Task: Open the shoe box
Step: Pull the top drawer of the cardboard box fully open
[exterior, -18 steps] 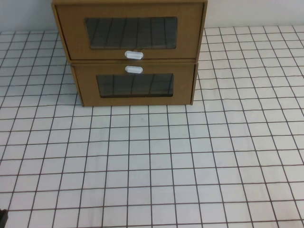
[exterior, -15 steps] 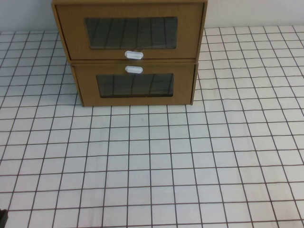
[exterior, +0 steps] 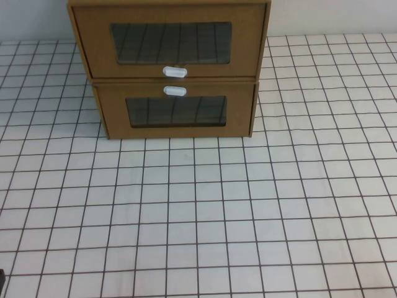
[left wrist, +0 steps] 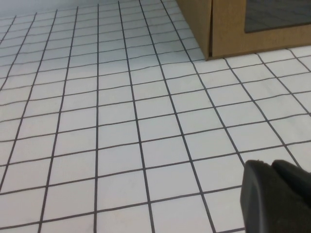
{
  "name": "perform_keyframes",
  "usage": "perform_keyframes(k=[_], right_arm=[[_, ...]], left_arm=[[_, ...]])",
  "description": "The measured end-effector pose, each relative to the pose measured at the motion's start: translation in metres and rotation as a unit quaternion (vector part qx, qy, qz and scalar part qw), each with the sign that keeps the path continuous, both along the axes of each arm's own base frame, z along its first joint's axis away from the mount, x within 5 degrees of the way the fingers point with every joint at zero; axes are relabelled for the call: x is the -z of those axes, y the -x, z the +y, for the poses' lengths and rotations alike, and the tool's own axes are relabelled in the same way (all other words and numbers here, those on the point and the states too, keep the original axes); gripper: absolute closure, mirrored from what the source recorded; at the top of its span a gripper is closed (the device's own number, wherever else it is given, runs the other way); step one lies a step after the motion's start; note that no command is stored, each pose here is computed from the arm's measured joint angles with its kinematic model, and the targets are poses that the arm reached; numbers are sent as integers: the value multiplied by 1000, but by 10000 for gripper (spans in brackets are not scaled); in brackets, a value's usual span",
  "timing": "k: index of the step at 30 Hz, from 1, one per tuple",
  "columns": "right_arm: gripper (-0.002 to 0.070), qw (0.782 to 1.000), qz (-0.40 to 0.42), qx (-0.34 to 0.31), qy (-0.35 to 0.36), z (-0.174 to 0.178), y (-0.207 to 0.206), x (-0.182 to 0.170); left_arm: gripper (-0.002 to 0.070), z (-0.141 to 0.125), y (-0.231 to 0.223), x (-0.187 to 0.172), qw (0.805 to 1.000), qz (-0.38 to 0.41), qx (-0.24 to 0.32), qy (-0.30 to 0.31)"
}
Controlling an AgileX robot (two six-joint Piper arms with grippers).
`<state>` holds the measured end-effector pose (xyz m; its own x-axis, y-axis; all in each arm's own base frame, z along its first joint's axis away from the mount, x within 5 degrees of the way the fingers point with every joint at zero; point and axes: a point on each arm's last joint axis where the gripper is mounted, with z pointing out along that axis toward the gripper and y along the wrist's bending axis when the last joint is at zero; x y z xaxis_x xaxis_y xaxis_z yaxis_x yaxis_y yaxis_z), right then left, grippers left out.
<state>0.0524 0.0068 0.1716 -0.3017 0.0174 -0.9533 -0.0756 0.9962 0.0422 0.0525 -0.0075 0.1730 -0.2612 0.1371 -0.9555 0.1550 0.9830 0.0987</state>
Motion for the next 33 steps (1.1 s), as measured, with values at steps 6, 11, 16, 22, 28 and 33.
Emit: perform_keyframes(k=[6, 11, 16, 22, 28, 33], right_arm=[[689, 1000, 0, 0, 0, 0, 0, 0], [689, 1000, 0, 0, 0, 0, 0, 0], [689, 1000, 0, 0, 0, 0, 0, 0], [690, 1000, 0, 0, 0, 0, 0, 0], [690, 1000, 0, 0, 0, 0, 0, 0], [689, 1000, 0, 0, 0, 0, 0, 0]], left_arm=[[679, -1, 0, 0, 1000, 0, 1, 15], [679, -1, 0, -1, 1000, -2, 1, 22], [679, -1, 0, -1, 1000, -2, 1, 24], [679, -5, -2, -11, 983, -36, -13, 179], [679, -1, -3, -27, 950, -103, -33, 294], [679, -3, -2, -38, 947, -99, -24, 304]])
